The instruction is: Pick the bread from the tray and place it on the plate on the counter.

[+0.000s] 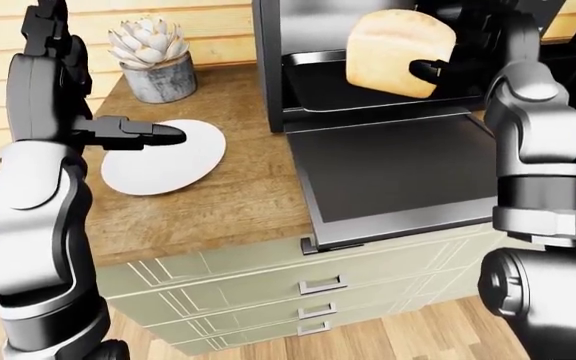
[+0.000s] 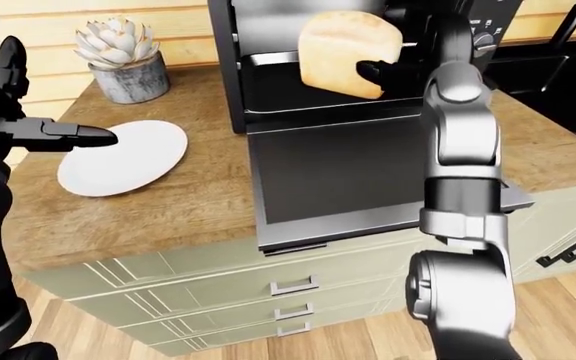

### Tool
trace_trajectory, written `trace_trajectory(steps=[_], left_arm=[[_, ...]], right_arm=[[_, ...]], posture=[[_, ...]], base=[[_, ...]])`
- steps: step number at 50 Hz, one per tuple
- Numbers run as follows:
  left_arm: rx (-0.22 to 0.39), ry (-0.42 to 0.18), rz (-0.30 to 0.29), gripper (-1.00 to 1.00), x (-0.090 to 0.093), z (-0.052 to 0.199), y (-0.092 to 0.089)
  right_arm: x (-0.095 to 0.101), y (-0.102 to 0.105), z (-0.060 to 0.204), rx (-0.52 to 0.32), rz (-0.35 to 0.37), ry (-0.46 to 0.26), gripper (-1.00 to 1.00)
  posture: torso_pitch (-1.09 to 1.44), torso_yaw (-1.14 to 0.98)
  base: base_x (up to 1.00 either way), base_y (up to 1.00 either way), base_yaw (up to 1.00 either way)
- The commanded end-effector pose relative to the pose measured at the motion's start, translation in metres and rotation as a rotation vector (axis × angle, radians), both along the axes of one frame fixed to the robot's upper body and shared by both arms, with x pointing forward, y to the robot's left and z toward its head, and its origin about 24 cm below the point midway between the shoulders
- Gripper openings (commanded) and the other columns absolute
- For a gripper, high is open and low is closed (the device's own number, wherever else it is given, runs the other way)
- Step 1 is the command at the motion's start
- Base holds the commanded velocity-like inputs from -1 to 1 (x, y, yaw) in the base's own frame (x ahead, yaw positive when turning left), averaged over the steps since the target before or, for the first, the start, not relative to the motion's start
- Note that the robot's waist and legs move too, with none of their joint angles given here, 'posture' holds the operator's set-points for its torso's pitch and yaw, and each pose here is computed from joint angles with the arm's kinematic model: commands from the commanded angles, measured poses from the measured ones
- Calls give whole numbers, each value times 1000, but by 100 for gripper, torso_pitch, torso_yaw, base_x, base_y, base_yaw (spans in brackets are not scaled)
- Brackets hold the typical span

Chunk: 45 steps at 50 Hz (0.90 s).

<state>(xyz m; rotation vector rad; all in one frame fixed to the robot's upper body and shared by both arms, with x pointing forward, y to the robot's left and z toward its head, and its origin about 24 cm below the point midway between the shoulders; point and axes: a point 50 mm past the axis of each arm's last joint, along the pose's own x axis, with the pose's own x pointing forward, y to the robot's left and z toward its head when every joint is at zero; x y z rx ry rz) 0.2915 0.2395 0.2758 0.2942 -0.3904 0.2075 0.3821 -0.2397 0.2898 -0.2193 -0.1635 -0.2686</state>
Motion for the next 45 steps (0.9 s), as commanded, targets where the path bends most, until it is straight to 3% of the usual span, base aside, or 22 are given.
trace_trajectory(steps=[1, 5, 10, 30, 38, 45], left_arm=[[22, -84, 5, 100, -7, 16, -1], [22, -84, 5, 100, -8, 15, 0], [23, -85, 9, 100, -8, 15, 0], [17, -83, 12, 100, -10, 11, 1], [10, -80, 10, 100, -9, 10, 1], [-7, -83, 1, 100, -7, 13, 0]], right_arm=[[-6, 3, 25, -21, 12, -100, -33], [-6, 3, 26, -21, 13, -106, -55], [-5, 3, 26, -12, 3, -115, -100], [-4, 5, 52, 2, -41, -226, -100], [-8, 15, 75, -8, -6, -263, -100], [-19, 25, 84, -33, 53, -254, -100]], posture=[[0, 0], [0, 0], [0, 0], [0, 0], [0, 0], [0, 1]], base=[[0, 0, 0], [0, 0, 0], [0, 0, 0], [0, 0, 0], [0, 0, 0], [0, 0, 0]])
